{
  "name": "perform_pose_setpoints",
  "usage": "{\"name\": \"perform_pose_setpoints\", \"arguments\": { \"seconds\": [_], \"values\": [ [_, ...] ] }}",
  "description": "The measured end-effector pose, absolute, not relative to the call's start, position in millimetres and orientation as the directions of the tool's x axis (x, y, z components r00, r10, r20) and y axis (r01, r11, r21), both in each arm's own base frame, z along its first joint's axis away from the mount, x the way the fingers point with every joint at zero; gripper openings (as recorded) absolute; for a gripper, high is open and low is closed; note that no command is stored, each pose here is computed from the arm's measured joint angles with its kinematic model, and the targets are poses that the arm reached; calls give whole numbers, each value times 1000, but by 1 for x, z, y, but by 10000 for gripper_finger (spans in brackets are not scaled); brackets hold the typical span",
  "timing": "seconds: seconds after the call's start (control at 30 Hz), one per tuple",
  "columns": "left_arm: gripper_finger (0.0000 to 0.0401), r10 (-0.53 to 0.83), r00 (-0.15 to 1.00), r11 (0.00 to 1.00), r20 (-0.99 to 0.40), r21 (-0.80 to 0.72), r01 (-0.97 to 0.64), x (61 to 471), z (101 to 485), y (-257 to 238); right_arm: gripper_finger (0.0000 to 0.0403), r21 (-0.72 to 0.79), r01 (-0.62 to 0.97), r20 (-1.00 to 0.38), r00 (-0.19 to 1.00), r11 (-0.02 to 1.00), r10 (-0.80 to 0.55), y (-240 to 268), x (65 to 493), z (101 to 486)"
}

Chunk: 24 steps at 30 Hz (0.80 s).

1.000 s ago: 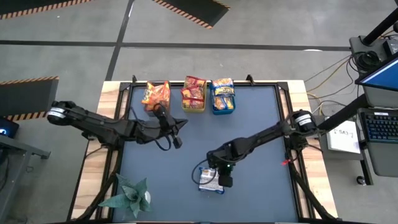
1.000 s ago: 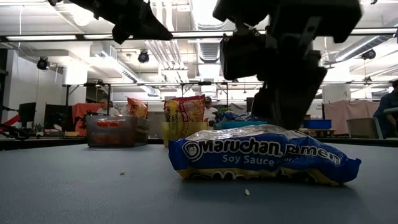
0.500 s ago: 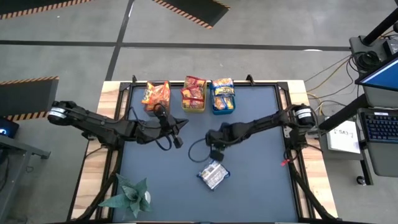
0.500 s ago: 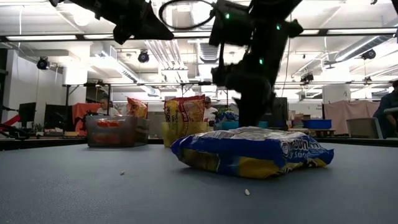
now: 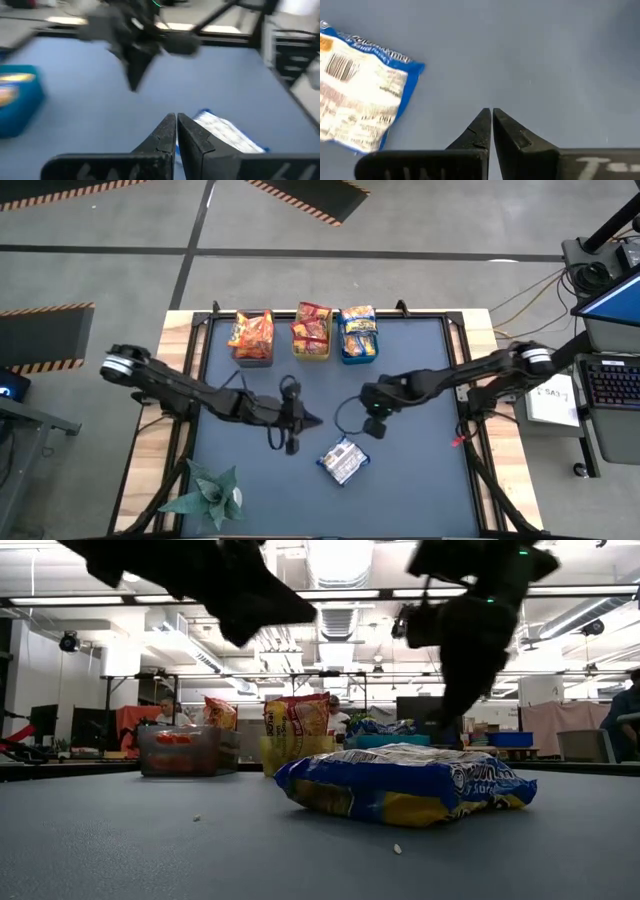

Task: Sort Maruchan noodles
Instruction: Put the blue noodle pack into the blue bin

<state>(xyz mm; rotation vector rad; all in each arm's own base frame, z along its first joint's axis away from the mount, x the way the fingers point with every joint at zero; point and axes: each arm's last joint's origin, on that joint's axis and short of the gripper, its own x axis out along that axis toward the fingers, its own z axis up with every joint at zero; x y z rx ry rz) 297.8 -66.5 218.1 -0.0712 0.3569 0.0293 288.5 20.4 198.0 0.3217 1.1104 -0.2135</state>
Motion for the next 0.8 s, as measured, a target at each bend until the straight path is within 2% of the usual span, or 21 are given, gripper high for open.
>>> {"name": "perform_pose_setpoints", "arguments": {
  "seconds": [0.13, 0.43, 0.67, 0.8],
  "values": [
    [0, -83, 918, 995, -388, -80, 56, 317, 199, -75, 9, 185, 345, -878, 478, 920, -3, 21, 265, 194],
    [0, -160, 865, 982, -476, 10, 186, 366, 164, -88, 9, 278, 317, -764, 645, 907, 8, 18, 238, 198],
    [0, -343, 788, 938, -512, -139, 318, 386, 140, -85, 9, 298, 303, -718, 696, 905, 4, 17, 231, 202],
    [0, -419, 740, 908, -527, -242, 342, 395, 124, -83, 9, 305, 297, -704, 710, 905, 4, 17, 233, 203]
  ]
}}
